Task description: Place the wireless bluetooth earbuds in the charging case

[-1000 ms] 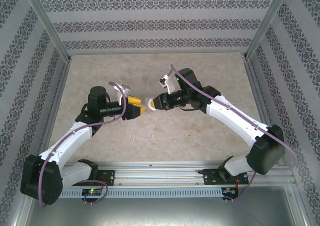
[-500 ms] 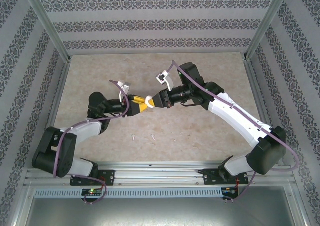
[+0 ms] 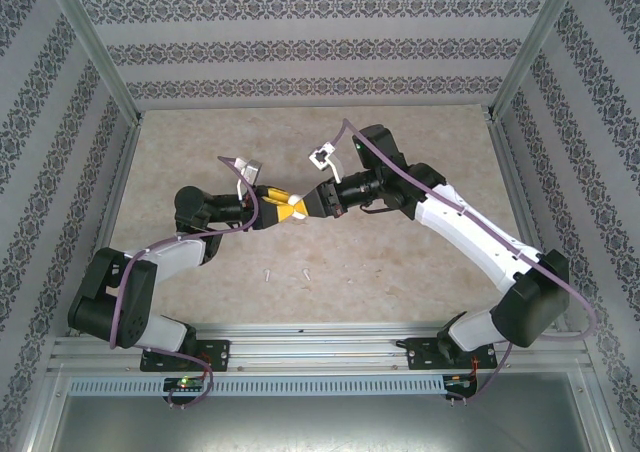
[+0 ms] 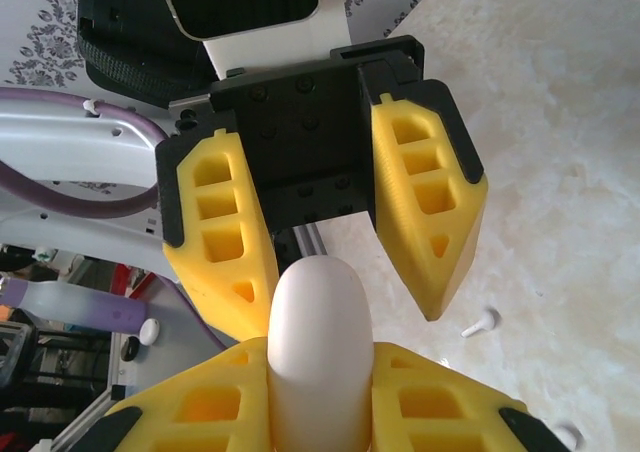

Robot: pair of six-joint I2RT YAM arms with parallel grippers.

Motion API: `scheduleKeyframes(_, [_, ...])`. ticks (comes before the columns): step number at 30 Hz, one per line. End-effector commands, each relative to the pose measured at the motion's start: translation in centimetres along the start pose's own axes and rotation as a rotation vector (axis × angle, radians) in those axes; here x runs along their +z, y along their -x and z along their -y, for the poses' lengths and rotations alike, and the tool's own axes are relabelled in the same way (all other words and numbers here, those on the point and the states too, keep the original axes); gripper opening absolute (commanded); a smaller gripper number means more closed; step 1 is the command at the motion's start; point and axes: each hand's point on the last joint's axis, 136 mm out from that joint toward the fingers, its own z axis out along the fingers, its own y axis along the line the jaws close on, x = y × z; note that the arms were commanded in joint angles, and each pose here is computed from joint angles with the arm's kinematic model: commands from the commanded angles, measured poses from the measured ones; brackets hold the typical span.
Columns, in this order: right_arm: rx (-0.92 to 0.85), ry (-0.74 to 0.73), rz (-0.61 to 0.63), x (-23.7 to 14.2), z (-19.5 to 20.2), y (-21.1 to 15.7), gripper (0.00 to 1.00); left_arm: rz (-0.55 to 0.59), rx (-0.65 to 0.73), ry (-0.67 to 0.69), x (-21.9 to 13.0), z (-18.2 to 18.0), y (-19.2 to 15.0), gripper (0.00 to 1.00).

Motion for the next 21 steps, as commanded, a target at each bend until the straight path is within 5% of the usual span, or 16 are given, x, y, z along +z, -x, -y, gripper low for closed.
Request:
scheduleKeyframes(1, [-0.056, 0.103, -0.004, 0.21, -2.60, 0.92, 0.10, 0.004, 0.066, -0.032, 0.26, 1.21, 1.05, 0.43])
scheduleKeyframes(10, [-0.058, 0.119, 0.000, 0.15, -2.71, 1.42, 0.09, -0.013, 0.065, -0.045, 0.31, 1.59, 0.73, 0.46])
scheduleKeyframes(17, [-0.057, 0.122, 0.009, -0.18, -2.73, 1.66, 0.09, -0.021, 0.059, -0.051, 0.35, 1.81, 0.78, 0.29])
scheduleKeyframes(21, [-0.056, 0.120, 0.008, -0.14, -2.68, 1.67, 0.09, -0.019, 0.065, -0.050, 0.31, 1.86, 0.92, 0.38])
